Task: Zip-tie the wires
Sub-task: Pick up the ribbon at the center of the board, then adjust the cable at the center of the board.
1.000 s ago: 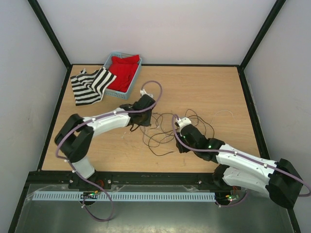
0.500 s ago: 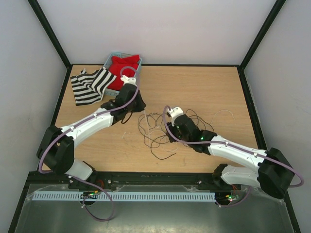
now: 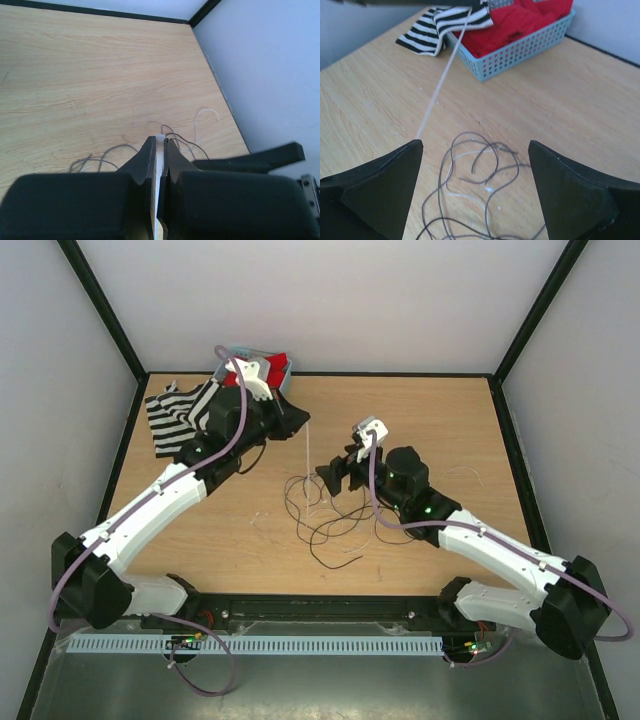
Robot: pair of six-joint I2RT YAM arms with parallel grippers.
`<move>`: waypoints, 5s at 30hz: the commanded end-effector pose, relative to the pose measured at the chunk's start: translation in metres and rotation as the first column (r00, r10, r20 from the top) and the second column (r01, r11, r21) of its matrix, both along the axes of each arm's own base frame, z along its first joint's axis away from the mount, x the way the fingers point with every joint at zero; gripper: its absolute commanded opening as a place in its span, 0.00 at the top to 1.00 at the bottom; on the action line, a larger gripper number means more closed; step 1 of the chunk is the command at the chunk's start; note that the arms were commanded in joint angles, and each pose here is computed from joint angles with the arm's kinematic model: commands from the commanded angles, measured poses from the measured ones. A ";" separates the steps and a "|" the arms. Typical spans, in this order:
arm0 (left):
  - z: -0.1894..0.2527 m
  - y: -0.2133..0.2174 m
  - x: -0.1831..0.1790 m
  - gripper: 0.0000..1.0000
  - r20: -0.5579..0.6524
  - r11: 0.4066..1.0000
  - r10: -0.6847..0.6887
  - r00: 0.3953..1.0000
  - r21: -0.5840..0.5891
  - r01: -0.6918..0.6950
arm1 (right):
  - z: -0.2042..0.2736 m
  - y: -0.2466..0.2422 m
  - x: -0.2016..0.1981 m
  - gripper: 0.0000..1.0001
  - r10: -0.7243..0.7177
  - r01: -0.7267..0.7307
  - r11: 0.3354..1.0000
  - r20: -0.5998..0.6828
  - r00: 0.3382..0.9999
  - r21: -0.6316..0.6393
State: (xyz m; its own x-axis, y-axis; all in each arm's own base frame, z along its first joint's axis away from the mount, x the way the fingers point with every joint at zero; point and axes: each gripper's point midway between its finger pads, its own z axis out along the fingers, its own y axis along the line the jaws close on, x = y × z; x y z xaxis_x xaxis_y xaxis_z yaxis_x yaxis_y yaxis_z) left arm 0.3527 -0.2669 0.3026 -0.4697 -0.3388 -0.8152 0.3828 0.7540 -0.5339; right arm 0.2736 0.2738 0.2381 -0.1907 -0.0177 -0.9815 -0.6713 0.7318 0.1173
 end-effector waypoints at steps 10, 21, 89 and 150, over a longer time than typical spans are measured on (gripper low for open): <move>0.021 -0.018 -0.034 1.00 0.033 0.992 -0.114 0.993 -0.054 0.116 | 0.050 0.035 0.004 0.05 0.142 -0.147 0.981 0.049 0.989 0.124; 0.024 -0.026 -0.045 1.00 0.026 0.985 -0.152 0.988 -0.077 0.154 | 0.036 0.042 0.012 0.86 0.139 -0.142 0.983 0.027 0.990 0.116; 0.075 0.061 -0.030 1.00 0.389 0.990 -0.092 0.917 -0.064 0.126 | -0.121 -0.018 -0.105 0.20 0.188 -0.240 0.969 -0.443 0.877 -0.063; 0.085 0.085 -0.050 1.00 0.275 0.954 -0.105 0.956 -0.244 0.175 | -0.112 0.047 0.001 0.12 0.098 -0.229 0.947 -0.475 0.874 -0.227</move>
